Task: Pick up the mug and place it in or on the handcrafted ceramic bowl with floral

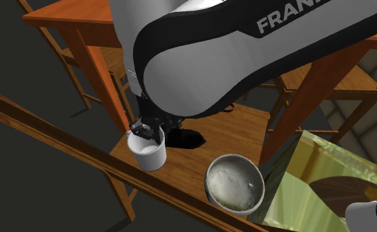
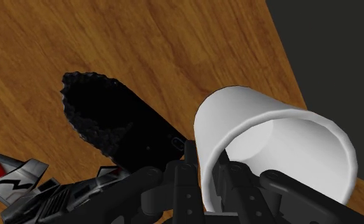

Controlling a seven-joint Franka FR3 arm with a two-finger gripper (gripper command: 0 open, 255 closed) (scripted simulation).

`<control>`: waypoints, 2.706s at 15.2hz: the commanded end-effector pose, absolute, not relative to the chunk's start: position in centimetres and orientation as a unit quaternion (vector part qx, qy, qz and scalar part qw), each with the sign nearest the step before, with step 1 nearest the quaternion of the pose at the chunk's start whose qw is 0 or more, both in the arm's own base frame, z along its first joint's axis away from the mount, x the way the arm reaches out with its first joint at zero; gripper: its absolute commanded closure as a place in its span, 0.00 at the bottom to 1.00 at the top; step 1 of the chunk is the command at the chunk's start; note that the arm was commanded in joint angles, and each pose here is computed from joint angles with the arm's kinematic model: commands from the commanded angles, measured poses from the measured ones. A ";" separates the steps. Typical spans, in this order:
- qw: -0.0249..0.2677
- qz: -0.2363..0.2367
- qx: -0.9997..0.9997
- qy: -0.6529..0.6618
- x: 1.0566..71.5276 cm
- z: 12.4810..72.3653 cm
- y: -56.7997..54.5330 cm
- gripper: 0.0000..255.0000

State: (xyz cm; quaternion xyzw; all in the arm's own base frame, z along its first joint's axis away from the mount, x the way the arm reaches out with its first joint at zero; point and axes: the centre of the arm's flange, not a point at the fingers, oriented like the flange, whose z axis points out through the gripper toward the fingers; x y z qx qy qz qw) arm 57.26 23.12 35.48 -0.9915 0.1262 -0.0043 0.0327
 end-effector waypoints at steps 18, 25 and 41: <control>0.033 -0.004 -0.991 0.126 57.2 45.4 23.1 1.00; 0.033 -0.004 -0.991 0.126 57.2 49.1 23.1 1.00; 0.033 -0.004 -0.991 0.126 39.7 52.1 17.8 1.00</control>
